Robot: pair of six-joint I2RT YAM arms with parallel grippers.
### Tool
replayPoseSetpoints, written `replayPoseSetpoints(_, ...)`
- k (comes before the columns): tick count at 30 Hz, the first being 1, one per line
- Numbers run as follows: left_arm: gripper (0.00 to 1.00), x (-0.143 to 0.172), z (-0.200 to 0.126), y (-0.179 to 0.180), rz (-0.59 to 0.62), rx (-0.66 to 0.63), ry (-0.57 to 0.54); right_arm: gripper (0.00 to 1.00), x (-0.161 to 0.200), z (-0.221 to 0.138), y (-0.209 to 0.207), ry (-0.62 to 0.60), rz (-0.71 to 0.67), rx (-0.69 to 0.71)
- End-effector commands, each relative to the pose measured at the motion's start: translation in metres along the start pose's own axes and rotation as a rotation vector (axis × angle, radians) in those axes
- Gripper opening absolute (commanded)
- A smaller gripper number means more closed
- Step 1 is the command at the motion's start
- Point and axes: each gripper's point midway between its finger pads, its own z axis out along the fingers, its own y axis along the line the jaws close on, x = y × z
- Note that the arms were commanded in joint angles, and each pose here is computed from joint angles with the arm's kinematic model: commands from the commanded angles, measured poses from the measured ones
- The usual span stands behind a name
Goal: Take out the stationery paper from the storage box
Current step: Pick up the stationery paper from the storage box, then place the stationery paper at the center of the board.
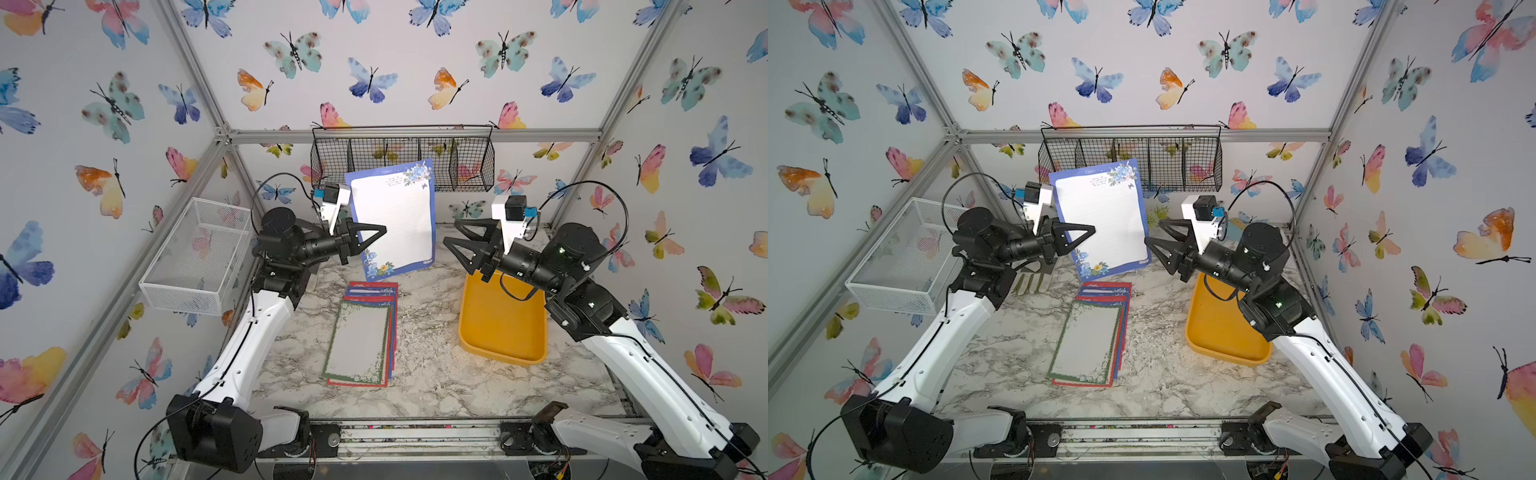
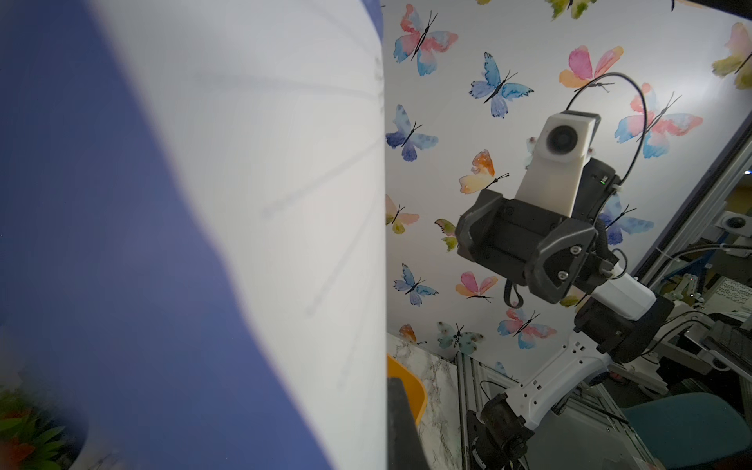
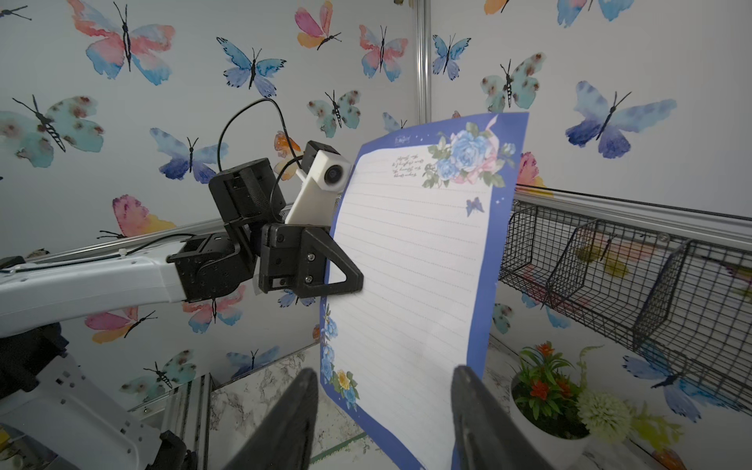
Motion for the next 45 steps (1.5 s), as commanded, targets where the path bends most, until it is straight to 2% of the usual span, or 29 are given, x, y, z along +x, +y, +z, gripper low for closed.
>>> replayPoseSetpoints(1, 0.0, 0.023, -0.004, 0.004, -0.071, -0.012, 0.105, 0.57, 0.011, -0.001, -0.009, 0.034, 0.003, 0.049)
replayPoseSetpoints(6, 0.0, 0.057, -0.013, 0.021, -0.249, -0.037, 0.199, 0.58, 0.02, -0.005, -0.022, 0.052, 0.019, 0.128)
replayPoseSetpoints(9, 0.0, 0.095, -0.018, 0.032, -0.37, -0.081, 0.278, 0.58, 0.029, -0.005, -0.025, 0.083, 0.028, 0.141)
replayPoseSetpoints(16, 0.0, 0.184, -0.043, 0.07, -0.577, -0.328, 0.471, 0.59, 0.052, 0.0, -0.022, 0.169, 0.051, 0.104)
replayPoseSetpoints(23, 0.0, 0.256, -0.063, 0.069, -0.805, -0.362, 0.608, 0.58, 0.07, 0.003, -0.015, 0.202, 0.122, 0.054)
replayPoseSetpoints(29, 0.0, 0.299, -0.086, 0.072, -0.916, -0.46, 0.634, 0.58, 0.09, 0.003, -0.011, 0.248, 0.153, 0.022)
replayPoseSetpoints(36, 0.0, 0.329, -0.112, 0.085, -1.009, -0.584, 0.697, 0.58, 0.101, -0.001, -0.006, 0.274, 0.169, 0.003)
replayPoseSetpoints(45, 0.0, 0.358, -0.125, 0.108, -1.095, -0.64, 0.787, 0.58, 0.104, -0.007, -0.004, 0.281, 0.171, 0.012)
